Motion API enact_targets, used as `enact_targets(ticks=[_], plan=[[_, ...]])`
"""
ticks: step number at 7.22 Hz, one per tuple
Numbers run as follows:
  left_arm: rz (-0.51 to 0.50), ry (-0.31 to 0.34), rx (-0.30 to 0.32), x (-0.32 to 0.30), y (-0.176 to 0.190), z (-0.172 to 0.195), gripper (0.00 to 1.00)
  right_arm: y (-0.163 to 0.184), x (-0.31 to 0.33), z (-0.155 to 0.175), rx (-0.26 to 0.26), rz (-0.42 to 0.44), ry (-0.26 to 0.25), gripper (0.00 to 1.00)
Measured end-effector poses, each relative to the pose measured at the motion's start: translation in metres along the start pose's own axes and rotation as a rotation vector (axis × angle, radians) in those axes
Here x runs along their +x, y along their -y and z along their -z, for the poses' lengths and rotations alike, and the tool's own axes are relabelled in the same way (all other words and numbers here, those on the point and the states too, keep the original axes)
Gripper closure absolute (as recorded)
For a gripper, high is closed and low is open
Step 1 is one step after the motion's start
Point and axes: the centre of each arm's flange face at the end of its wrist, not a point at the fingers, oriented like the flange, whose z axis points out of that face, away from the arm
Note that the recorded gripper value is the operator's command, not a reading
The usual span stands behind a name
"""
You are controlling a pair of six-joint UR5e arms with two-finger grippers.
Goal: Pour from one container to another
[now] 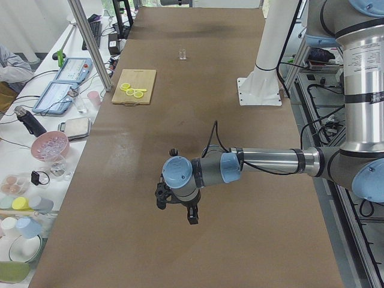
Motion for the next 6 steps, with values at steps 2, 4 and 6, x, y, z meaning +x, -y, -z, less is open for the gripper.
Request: enact_targets(ticks=[2,4,6], plan=[[-0.046,0.032,0.044,0.0011,0.0054,0.0073,0.01,-0.0007,0.0005,-0.0006,-0.001,-0.001,0.0,0.0],[-0.073,0.056,0.075,-0.0008,0.0057,0.0092,0.01,-0.0009,0.001,-0.0012,-0.002,-0.003,0.0,0.0],[-0.071,0.059,0.078,-0.0035,0.0036,0.0076,0.01,-0.0008,0.0012,-0.0013,-0.003,-0.004,0.0,0.0]])
